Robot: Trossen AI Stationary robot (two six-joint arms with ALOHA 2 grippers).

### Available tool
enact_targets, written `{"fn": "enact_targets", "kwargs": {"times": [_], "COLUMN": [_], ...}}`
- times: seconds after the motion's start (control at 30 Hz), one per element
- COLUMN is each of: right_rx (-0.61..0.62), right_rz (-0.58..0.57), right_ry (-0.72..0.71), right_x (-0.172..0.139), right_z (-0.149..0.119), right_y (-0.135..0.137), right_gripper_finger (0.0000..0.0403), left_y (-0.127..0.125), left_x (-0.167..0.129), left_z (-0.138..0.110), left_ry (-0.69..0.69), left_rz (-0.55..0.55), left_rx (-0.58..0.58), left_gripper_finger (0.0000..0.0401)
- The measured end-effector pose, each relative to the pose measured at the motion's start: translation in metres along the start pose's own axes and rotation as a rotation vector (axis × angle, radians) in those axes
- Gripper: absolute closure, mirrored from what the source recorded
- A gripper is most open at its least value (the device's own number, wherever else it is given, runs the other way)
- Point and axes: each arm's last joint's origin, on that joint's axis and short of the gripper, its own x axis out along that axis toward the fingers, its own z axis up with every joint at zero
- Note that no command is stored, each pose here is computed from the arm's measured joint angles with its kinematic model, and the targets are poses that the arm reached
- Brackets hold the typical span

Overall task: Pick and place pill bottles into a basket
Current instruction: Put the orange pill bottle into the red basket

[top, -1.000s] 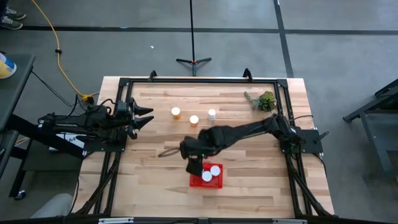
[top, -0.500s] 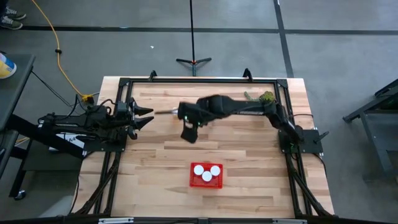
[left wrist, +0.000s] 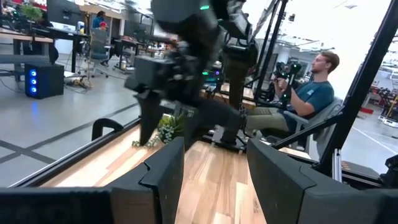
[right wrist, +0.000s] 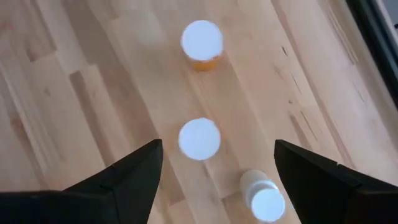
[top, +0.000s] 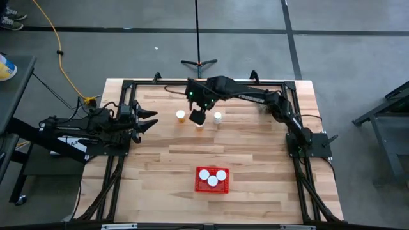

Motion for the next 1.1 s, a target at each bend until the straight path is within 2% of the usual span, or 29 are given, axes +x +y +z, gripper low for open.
{"fn": "enact_targets", "kwargs": {"times": [0.13, 0.27, 0.43, 0.5, 0.57, 0.73, 0.97, 1.1], "right_rx": [0.02, 0.018, -0.172, -0.167, -0.152, -0.169, -0.091, -0.077], "right_rz": [0.007, -0.046, -0.149, -0.174, -0.137, 0.082, 0.165, 0.216], "right_ry": [0.014, 0.009, -0.014, -0.043, -0.053, -0.053, 0.053, 0.134], "right_x": [0.01, 0.012, 0.012, 0.012, 0.012, 0.03, 0.066, 0.078], "right_z": [0.004, 0.005, 0.008, 0.011, 0.012, 0.016, 0.01, 0.003], "right_y": [-0.014, -0.021, -0.028, -0.029, -0.028, -0.022, -0.016, -0.014], "right_gripper_finger": [0.0104, 0.0104, 0.0105, 0.0108, 0.0113, 0.0122, 0.0124, 0.0123], "left_y": [0.0, 0.0, -0.001, 0.0, 0.0, 0.0, 0.0, -0.001], "left_x": [0.0, 0.0, 0.0, 0.0, 0.0, 0.0, 0.0, 0.0], "left_z": [0.0, 0.001, 0.005, 0.005, 0.005, 0.005, 0.005, 0.004], "left_ry": [-0.001, -0.01, -0.047, -0.057, -0.057, -0.056, -0.055, -0.044], "left_rz": [0.0, -0.001, 0.002, 0.012, 0.023, 0.038, 0.033, -0.013], "left_rx": [-0.003, -0.006, -0.017, -0.019, -0.019, -0.018, -0.021, -0.02], "left_gripper_finger": [0.019, 0.019, 0.019, 0.019, 0.019, 0.019, 0.019, 0.019]}}
